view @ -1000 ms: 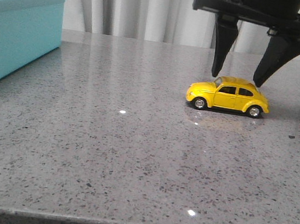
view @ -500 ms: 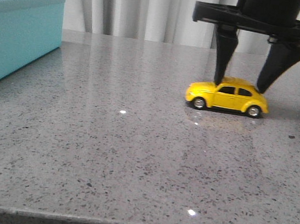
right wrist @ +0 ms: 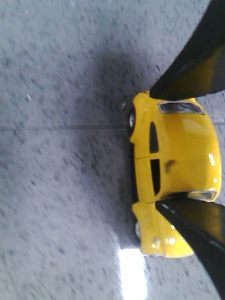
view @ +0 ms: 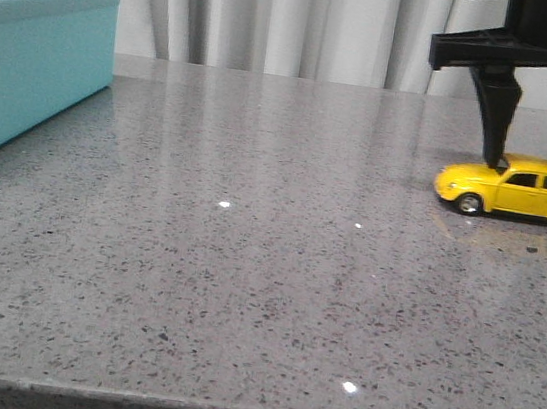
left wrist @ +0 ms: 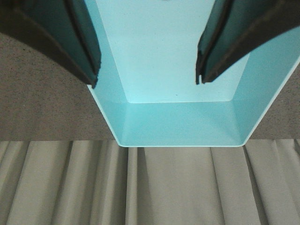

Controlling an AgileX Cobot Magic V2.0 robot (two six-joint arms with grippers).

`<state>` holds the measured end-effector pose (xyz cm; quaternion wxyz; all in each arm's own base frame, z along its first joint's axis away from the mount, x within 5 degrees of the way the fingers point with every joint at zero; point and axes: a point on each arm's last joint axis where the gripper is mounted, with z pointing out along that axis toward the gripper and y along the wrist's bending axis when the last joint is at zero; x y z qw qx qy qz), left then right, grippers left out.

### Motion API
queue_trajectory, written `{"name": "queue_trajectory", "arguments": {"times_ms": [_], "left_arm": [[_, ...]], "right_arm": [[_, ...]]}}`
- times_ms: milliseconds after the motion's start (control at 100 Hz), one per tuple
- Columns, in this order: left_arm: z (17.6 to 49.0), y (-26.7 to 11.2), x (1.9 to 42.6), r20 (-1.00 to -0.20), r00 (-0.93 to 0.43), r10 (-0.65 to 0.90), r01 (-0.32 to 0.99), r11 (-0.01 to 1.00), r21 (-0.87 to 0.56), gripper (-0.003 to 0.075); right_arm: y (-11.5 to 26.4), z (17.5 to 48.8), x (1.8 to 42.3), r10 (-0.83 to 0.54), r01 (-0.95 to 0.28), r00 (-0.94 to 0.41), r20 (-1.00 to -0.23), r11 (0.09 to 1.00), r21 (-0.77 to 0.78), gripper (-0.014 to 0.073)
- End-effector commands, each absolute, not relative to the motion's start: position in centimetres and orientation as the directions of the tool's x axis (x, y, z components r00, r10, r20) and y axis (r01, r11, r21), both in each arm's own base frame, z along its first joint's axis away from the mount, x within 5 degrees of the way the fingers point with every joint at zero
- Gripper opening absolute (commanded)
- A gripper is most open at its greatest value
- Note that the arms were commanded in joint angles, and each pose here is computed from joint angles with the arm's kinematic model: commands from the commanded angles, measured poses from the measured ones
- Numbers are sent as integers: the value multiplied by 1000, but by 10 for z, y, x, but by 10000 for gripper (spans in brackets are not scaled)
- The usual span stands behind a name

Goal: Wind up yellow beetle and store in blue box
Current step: 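Push the yellow beetle with the right gripper toward the blue box, then lower the left gripper onto the beetle and close on it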

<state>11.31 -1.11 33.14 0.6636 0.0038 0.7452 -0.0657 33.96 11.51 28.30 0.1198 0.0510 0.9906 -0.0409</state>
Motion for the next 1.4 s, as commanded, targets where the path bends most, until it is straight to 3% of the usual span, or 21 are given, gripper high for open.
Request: {"name": "queue_trajectory", "arguments": {"times_ms": [0,250,470,650,820,1140,1390], "left_arm": [[350,-11,114,-994,-12,-106,100,989,-106,431],[350,-11,114,-994,-12,-106,100,989,-106,431],[350,-11,114,-994,-12,-106,100,989,-106,431],[350,-11,114,-994,-12,-106,100,989,-106,431],[350,-11,114,-994,-12,-106,100,989,-106,431],[355,-12,115,-999,-31,-41,107,993,-44,431],[365,-26,136,-992,-118,37,200,980,13,432]], "right_arm": [[96,298,334,103,141,-966,-236,979,-150,456],[94,322,321,94,132,-954,-286,984,-119,456],[97,391,275,60,42,-858,-510,998,47,456],[88,419,250,77,25,-797,-599,995,96,456],[82,428,237,77,5,-762,-643,994,113,456],[74,412,213,77,-38,-704,-706,989,145,456],[68,413,192,102,-59,-670,-735,980,190,456]]}}
